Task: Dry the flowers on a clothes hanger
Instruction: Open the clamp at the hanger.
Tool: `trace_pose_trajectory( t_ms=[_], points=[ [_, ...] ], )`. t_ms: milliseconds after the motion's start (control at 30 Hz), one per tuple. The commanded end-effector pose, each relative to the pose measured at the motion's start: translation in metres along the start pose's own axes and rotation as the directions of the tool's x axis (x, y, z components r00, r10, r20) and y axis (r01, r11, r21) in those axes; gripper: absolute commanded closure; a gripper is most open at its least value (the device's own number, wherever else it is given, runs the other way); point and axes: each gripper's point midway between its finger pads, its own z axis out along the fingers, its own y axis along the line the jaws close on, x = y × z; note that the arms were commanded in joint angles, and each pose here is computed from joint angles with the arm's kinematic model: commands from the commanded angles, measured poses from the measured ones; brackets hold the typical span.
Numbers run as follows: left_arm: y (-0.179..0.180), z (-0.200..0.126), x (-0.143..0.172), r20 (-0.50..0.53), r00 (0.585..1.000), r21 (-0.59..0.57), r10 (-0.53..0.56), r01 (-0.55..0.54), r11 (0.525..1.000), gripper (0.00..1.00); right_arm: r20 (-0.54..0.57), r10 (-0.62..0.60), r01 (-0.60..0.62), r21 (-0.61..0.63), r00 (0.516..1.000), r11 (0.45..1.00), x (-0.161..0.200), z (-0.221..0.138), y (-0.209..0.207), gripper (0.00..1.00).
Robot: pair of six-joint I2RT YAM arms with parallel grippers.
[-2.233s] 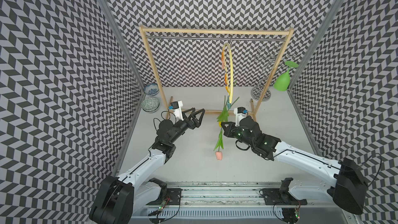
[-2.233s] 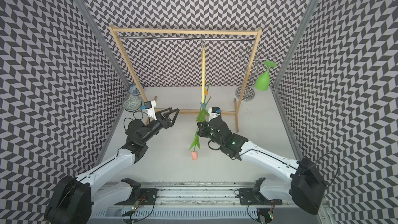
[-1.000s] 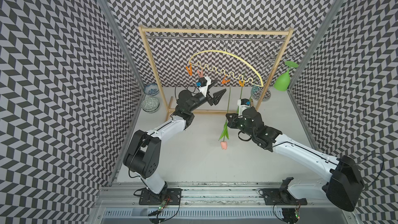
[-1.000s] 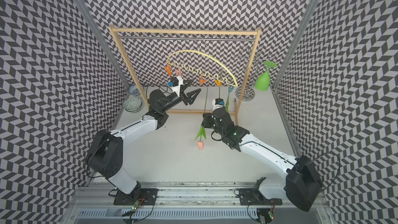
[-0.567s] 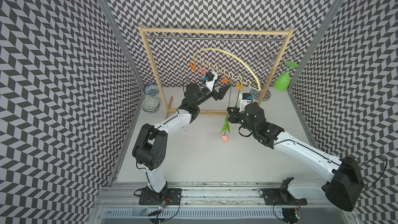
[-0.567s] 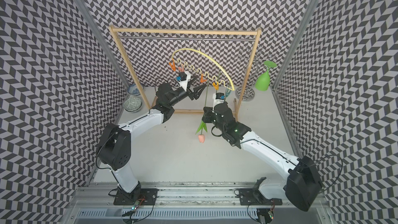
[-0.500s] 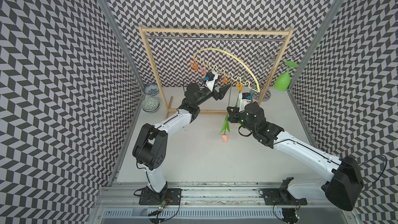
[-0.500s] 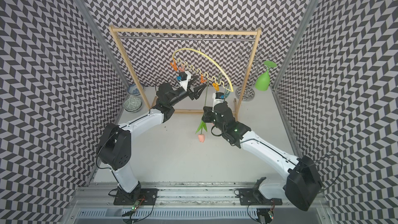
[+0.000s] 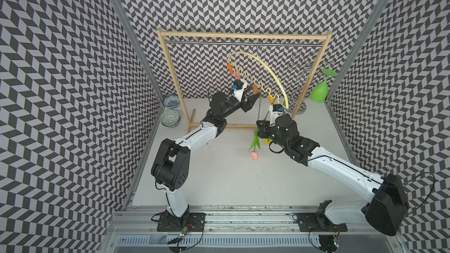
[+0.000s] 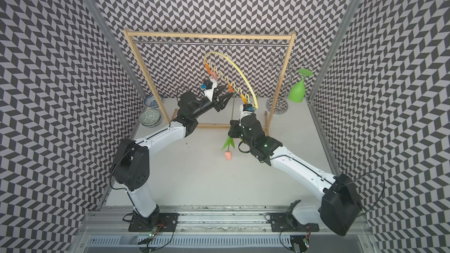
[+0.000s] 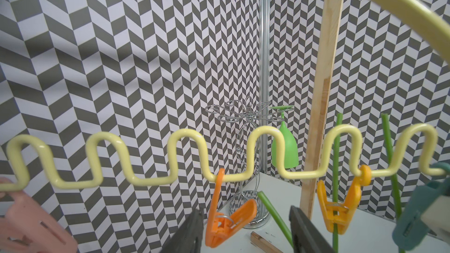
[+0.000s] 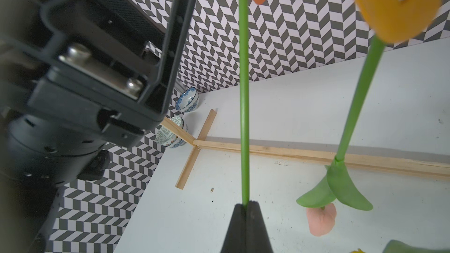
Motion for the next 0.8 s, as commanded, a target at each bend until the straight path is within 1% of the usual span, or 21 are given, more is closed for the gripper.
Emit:
trace_pose_trajectory(
  t_ms=[0,200,567,767],
  points=[
    [0.0,0.0064,-0.0043,0.003,1.0,0.005,-0.01,0.01,1.0,0.42,0.04,-0.007,0.008,-0.016,0.999,1.0,-0.0168,-0.0009,0.0068,1.0],
    [0.0,0.009,-0.0045,0.003,1.0,0.009,-0.015,0.015,1.0,0.38,0.04,-0.006,0.006,-0.017,0.999,1.0,-0.0192,-0.0017,0.0066,1.0],
    [-0.0006,0.0147,-0.002,0.0,1.0,0.022,-0.029,0.029,0.999,0.38,0.035,-0.004,0.005,-0.021,0.999,1.0,-0.0186,-0.0026,0.007,1.0],
    [-0.0021,0.0162,-0.0023,0.0,0.999,0.034,-0.037,0.036,0.999,0.48,0.037,-0.001,0.001,-0.023,0.999,1.0,-0.02,-0.0033,0.0079,1.0]
  ],
)
